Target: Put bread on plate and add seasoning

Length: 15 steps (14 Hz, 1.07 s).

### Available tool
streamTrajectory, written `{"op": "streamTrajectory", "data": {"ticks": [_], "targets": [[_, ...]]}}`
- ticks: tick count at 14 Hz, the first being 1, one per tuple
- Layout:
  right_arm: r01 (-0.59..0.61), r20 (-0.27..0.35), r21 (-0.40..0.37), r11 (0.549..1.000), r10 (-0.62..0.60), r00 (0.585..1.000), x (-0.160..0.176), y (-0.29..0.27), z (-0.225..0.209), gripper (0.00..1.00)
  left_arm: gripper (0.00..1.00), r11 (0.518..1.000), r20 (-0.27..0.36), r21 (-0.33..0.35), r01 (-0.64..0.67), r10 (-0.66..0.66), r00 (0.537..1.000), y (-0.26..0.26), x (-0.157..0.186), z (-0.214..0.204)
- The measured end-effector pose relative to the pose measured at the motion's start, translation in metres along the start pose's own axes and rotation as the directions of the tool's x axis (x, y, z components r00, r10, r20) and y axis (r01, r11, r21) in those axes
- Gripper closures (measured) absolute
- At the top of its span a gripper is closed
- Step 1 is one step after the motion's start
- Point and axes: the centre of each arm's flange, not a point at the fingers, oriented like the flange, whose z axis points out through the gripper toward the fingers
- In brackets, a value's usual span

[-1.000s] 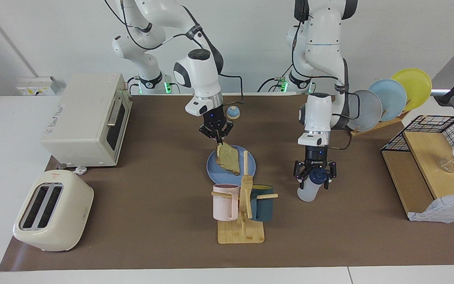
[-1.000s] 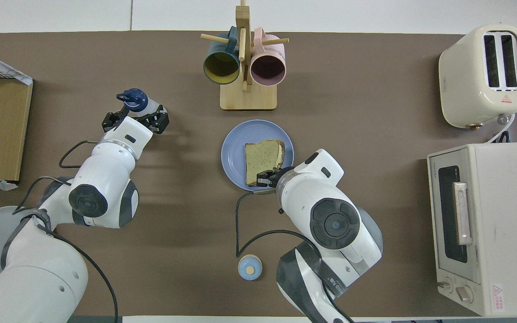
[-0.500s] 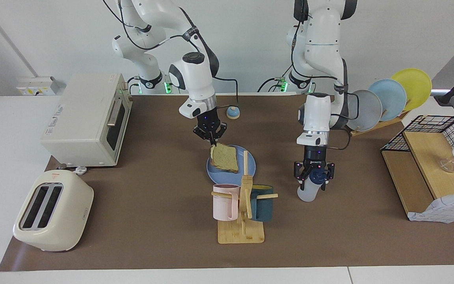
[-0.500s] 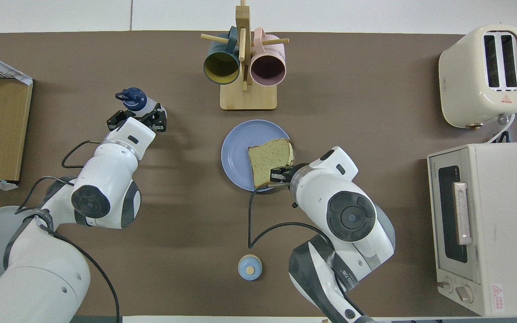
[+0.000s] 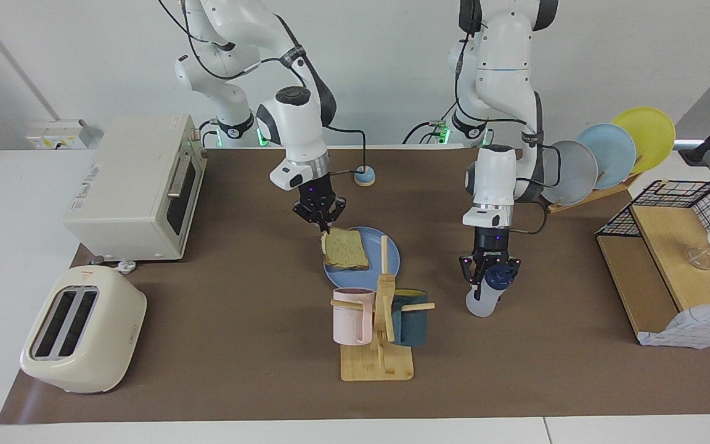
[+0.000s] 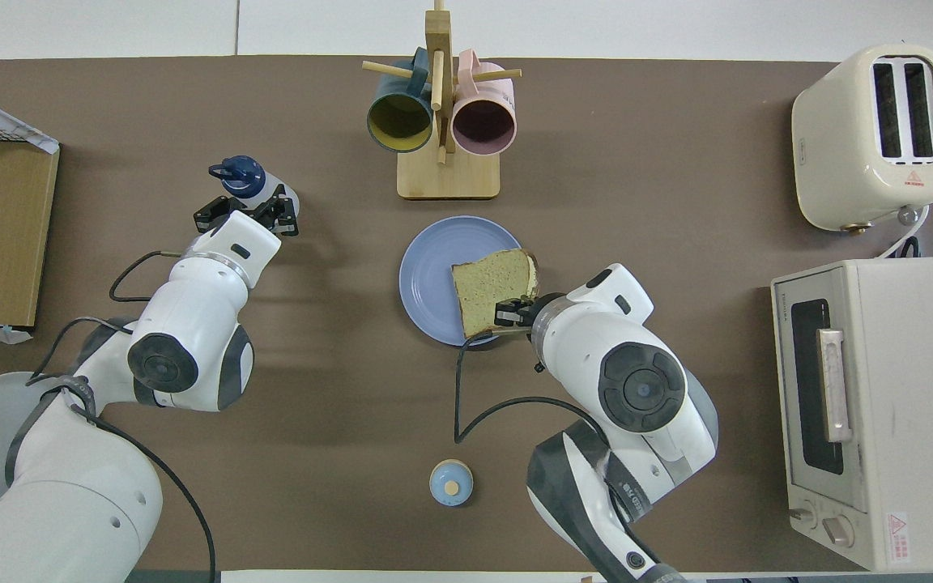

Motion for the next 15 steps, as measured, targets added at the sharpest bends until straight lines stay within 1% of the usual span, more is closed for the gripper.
{"op": "streamTrajectory", "data": {"ticks": [1, 2, 3, 5, 6, 9, 10, 11, 15], "targets": [[0.000, 0.000, 0.000, 1.000, 0.000, 1.000, 0.000, 0.000, 0.000, 0.79, 0.56, 1.000, 0.007, 0.002, -0.002, 0.002, 1.000, 0.000, 0.004, 0.001], [-0.001, 0.001, 0.000, 1.000, 0.001, 1.000, 0.000, 0.000, 0.000, 0.79, 0.56, 1.000, 0.018, 0.004, -0.002, 0.002, 1.000, 0.001, 0.011, 0.003], [-0.003, 0.002, 0.000, 1.000, 0.003, 1.000, -0.001, 0.000, 0.001, 0.78, 0.59, 1.000, 0.029, 0.006, -0.001, 0.001, 1.000, 0.002, 0.019, 0.004], [-0.033, 0.013, 0.016, 0.999, 0.032, 0.999, -0.001, -0.001, 0.001, 0.77, 0.59, 1.000, 0.051, 0.009, 0.002, -0.002, 0.999, 0.004, 0.039, 0.006], [-0.048, 0.019, 0.025, 0.999, 0.048, 0.999, -0.002, -0.002, 0.000, 0.71, 0.59, 1.000, 0.063, 0.010, 0.004, -0.004, 0.998, 0.006, 0.049, 0.006], [-0.068, 0.017, 0.047, 0.997, 0.067, 0.998, 0.003, -0.008, -0.006, 0.34, 0.59, 1.000, 0.102, 0.010, 0.014, -0.015, 0.995, 0.009, 0.081, 0.000], [-0.069, 0.019, 0.049, 0.996, 0.068, 0.997, 0.006, -0.012, -0.011, 0.25, 0.59, 1.000, 0.113, 0.010, 0.017, -0.018, 0.993, 0.010, 0.090, -0.003], [-0.070, 0.028, 0.045, 0.997, 0.069, 0.997, 0.011, -0.015, -0.016, 0.20, 0.59, 1.000, 0.124, 0.010, 0.019, -0.020, 0.992, 0.011, 0.098, -0.005], [-0.076, 0.052, 0.027, 0.997, 0.074, 0.996, 0.027, -0.023, -0.034, 0.16, 0.59, 1.000, 0.178, 0.010, 0.017, -0.018, 0.984, 0.011, 0.123, -0.015]]}}
